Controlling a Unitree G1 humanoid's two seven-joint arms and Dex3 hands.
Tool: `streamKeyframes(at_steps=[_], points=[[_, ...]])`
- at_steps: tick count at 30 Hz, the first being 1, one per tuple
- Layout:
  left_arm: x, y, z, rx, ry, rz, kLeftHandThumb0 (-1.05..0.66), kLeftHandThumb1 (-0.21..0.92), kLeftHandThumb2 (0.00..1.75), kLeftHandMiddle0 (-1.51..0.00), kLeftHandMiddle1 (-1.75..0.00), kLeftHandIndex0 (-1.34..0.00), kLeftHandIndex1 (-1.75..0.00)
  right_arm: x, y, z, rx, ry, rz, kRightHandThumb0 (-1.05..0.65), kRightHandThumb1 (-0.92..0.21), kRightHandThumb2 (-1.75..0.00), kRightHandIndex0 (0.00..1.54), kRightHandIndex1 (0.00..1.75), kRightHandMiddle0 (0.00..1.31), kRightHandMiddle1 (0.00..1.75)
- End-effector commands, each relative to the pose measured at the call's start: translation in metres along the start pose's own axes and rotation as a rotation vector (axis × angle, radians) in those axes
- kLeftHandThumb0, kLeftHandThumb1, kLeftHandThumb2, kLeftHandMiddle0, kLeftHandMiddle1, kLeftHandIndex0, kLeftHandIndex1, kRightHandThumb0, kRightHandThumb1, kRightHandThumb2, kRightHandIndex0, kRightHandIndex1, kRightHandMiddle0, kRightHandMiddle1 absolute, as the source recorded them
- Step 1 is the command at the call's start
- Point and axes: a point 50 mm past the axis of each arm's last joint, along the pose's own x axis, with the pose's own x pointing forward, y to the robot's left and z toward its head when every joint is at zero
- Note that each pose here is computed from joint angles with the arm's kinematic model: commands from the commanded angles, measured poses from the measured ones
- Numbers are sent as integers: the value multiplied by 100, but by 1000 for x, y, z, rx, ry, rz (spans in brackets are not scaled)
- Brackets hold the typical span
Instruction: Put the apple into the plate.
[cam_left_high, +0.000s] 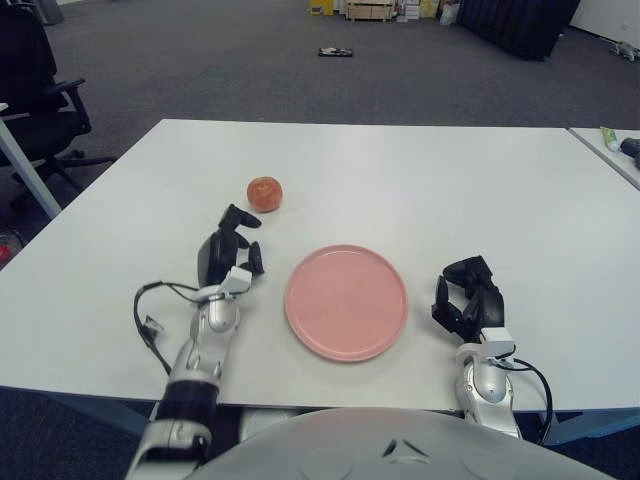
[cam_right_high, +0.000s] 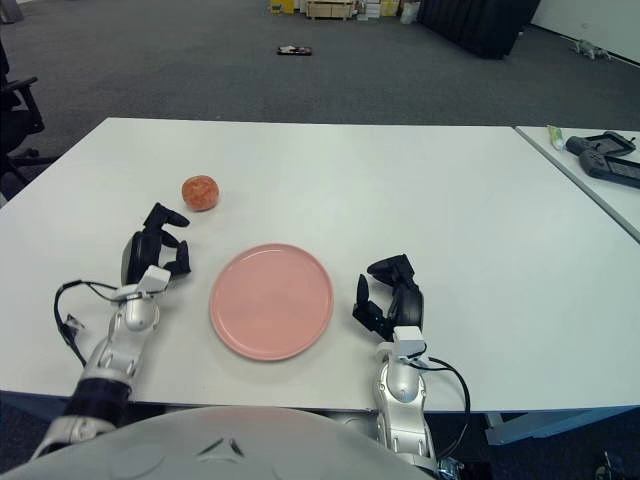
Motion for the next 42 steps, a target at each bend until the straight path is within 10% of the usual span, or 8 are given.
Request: streamKeyframes(at_steps=[1,7,15,20,31,42], points=[[16,-2,4,67,-74,21,-1,30,136,-62,-174,-39,-175,2,1,1,1,-7,1,-41,-57,-101,64,155,42,175],[33,-6,7,151,-132,33,-1,35,125,-63,-161,-39,-175,2,2,3,8,-17,6,-41,-57,-101,65,155,42,175],[47,-11,11,228,-177,-27,-31,88,59,-37,-119,-20,-175,2,0,0,-13,-8,-12,-41,-54,-104,66,160,44,175],[63,-14,7,257,-141,-100,-65,91,86,-7,-89,-3,-125,2,0,1,-25,-9,-14,-41,-54,-104,67,159,44,175],[83,-28,16,276,-107,-199,-88,91,48,0,-14,0,-56,2,0,0,0,-8,-9,-41,-56,-101,67,157,42,175],[93,-39,19,465,-110,-378,-103,92,34,0,0,0,-3,2,-1,1,-2,-11,-14,-41,-55,-103,70,159,43,175]])
